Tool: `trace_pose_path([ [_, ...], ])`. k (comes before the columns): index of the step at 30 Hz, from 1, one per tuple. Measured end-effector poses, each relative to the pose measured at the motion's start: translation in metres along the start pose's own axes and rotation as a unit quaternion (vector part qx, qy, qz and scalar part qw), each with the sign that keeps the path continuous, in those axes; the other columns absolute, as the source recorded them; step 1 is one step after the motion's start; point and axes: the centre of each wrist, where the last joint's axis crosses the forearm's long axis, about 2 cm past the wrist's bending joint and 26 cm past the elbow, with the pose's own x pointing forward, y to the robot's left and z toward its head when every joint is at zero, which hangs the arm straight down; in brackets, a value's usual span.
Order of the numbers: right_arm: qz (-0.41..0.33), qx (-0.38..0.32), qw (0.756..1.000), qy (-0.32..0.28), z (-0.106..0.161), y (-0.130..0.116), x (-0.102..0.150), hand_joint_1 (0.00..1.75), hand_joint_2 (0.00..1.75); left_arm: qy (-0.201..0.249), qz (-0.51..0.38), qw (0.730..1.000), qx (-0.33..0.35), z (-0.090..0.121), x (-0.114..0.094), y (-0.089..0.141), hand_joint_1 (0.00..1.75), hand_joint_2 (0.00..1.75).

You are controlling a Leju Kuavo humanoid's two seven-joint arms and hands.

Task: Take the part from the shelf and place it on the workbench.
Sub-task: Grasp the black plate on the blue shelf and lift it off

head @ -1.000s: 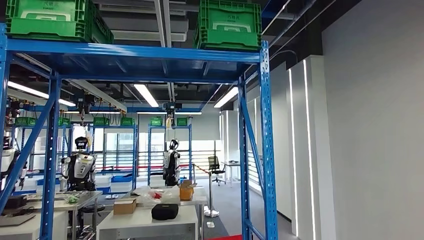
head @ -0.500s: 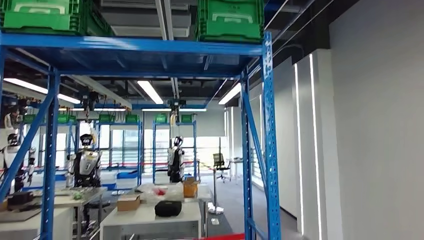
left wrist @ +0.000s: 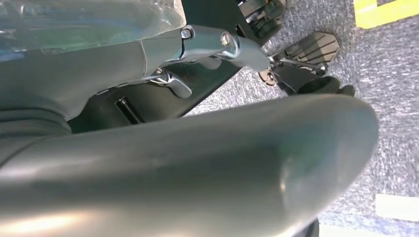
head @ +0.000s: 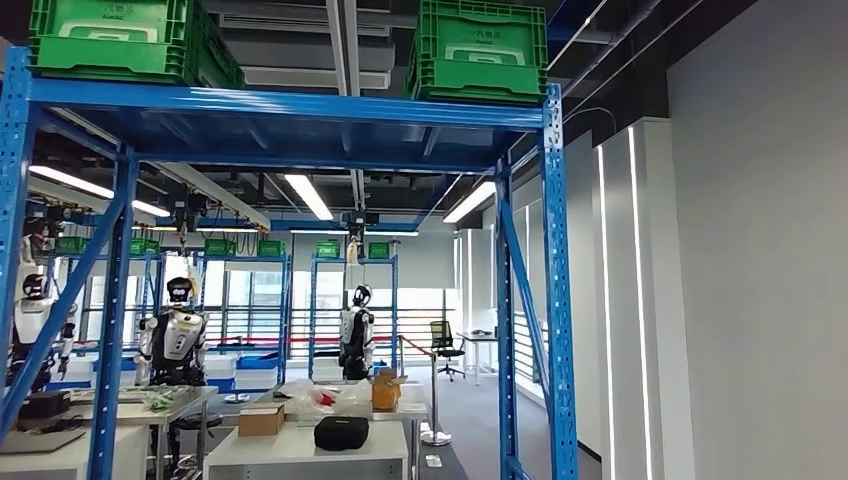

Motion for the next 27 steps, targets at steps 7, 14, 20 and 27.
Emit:
trace_pose_path([
  [7, -0.002, -0.002, 1.000, 0.002, 0.0001, -0.0003, -0.0007, 0.00, 0.00, -0.002, -0.003, 1.000, 0.003, -0.0001, 0.0007, 0.0021, 0.00, 0.00],
  [14, -0.004, -0.001, 1.000, 0.003, 0.0013, 0.0012, -0.0011, 0.00, 0.00, 0.004, -0.004, 1.000, 0.003, -0.0003, -0.0029, 0.0021, 0.00, 0.00],
  [20, -0.005, -0.004, 1.000, 0.002, 0.0000, -0.0005, -0.0013, 0.00, 0.00, 0.005, -0.004, 1.000, 0.003, -0.0003, -0.0035, 0.0017, 0.00, 0.00],
  [27, -0.005, -0.001, 1.000, 0.007, 0.0015, 0.0017, -0.0031, 0.00, 0.00, 0.006, -0.004, 1.000, 0.002, -0.0003, -0.0042, 0.0015, 0.00, 0.00],
])
